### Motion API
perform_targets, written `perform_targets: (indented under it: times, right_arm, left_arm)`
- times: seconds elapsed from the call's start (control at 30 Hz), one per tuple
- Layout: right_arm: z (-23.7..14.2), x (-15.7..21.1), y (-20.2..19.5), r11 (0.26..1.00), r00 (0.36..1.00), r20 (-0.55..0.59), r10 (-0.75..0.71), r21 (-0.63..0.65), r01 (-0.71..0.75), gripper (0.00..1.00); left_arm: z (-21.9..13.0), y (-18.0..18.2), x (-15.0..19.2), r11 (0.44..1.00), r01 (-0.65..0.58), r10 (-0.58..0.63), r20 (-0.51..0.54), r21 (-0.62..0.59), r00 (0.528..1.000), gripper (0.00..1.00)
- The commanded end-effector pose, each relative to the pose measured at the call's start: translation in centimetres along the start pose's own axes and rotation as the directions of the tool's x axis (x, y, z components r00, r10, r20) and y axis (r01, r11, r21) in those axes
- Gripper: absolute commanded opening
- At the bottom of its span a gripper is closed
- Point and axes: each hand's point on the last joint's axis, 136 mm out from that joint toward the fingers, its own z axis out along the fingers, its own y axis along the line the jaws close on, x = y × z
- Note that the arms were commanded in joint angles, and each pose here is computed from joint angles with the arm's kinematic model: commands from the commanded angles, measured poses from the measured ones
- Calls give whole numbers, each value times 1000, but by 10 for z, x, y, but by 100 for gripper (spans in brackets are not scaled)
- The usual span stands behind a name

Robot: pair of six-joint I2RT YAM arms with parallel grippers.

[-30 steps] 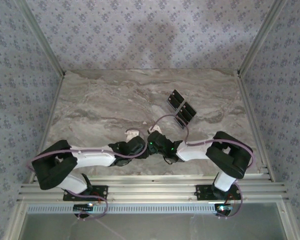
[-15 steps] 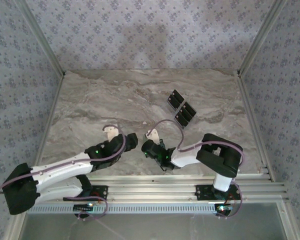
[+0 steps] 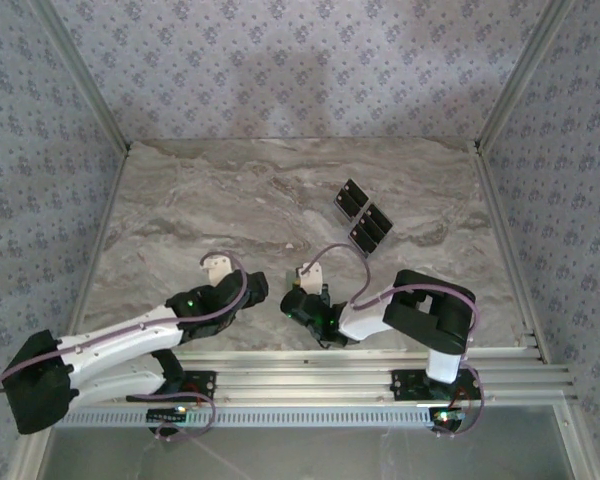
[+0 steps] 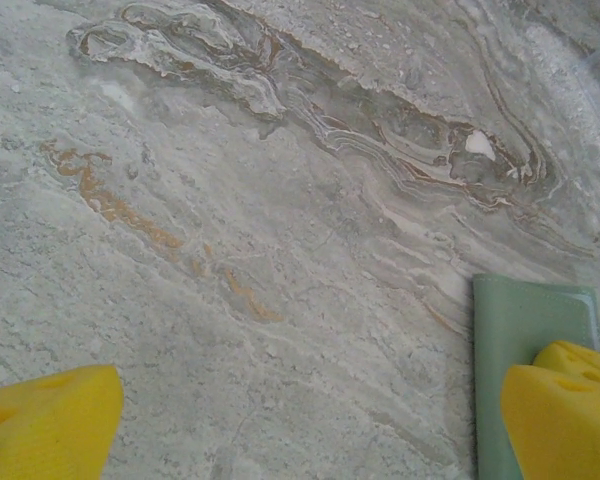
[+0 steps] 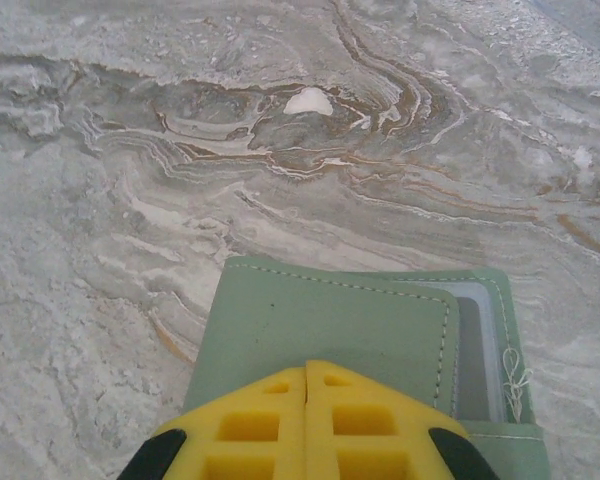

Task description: Put the credit cards into the card holder

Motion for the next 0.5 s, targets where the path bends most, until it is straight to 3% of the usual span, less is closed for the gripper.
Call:
perform_targets:
  times: [0.0,0.47]
  right_arm:
    - [-61,210,-123,961,640,-758,-128,66,270,0]
    - [-42,161,-86,975,663,-720,-207,-96,201,0]
  left_arm:
    - [-1,-8,-5,1000,-31,31,-18,-3,999,97]
    - [20,-25,2,992,-118,114,-100,-42,988,98]
